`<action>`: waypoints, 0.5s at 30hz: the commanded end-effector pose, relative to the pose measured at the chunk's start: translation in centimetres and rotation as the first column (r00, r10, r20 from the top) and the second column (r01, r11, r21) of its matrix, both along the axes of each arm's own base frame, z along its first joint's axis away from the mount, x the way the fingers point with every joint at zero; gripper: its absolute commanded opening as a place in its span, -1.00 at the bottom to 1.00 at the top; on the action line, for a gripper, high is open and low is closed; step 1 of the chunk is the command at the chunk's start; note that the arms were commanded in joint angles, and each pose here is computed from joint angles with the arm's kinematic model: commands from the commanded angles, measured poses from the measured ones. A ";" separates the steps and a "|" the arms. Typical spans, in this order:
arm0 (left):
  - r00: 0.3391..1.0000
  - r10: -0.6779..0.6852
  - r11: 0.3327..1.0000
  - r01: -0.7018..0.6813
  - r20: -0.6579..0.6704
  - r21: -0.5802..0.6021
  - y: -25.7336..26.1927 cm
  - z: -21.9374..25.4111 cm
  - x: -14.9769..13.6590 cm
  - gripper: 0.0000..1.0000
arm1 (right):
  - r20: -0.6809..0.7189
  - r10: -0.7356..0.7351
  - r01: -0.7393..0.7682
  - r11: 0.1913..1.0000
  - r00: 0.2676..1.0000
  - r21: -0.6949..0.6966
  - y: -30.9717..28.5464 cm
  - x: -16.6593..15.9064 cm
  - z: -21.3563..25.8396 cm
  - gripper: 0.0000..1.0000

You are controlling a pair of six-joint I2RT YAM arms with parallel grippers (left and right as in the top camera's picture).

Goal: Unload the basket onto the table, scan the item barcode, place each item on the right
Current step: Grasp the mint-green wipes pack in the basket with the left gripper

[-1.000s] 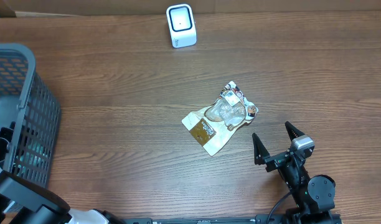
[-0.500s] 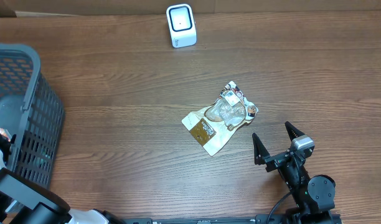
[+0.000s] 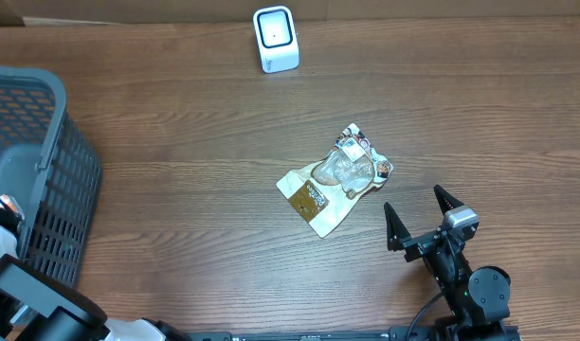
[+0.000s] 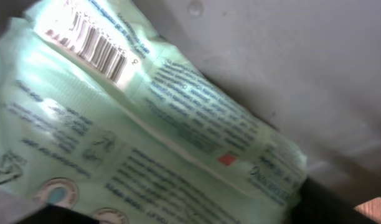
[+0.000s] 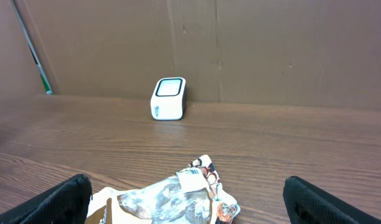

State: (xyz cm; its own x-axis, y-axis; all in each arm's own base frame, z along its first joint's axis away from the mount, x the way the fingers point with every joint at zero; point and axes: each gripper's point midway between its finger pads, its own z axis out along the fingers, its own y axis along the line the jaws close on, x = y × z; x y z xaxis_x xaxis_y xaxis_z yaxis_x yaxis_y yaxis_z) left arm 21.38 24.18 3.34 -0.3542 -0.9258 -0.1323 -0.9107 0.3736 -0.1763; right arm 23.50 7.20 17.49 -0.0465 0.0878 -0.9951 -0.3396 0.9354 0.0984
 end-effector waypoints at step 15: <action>1.000 -0.021 0.997 0.022 0.016 -0.072 -1.3 2.4 0.3 -0.92 | 0.003 -0.002 0.002 1.000 1.000 0.001 -0.1 0.0 -0.2 1.00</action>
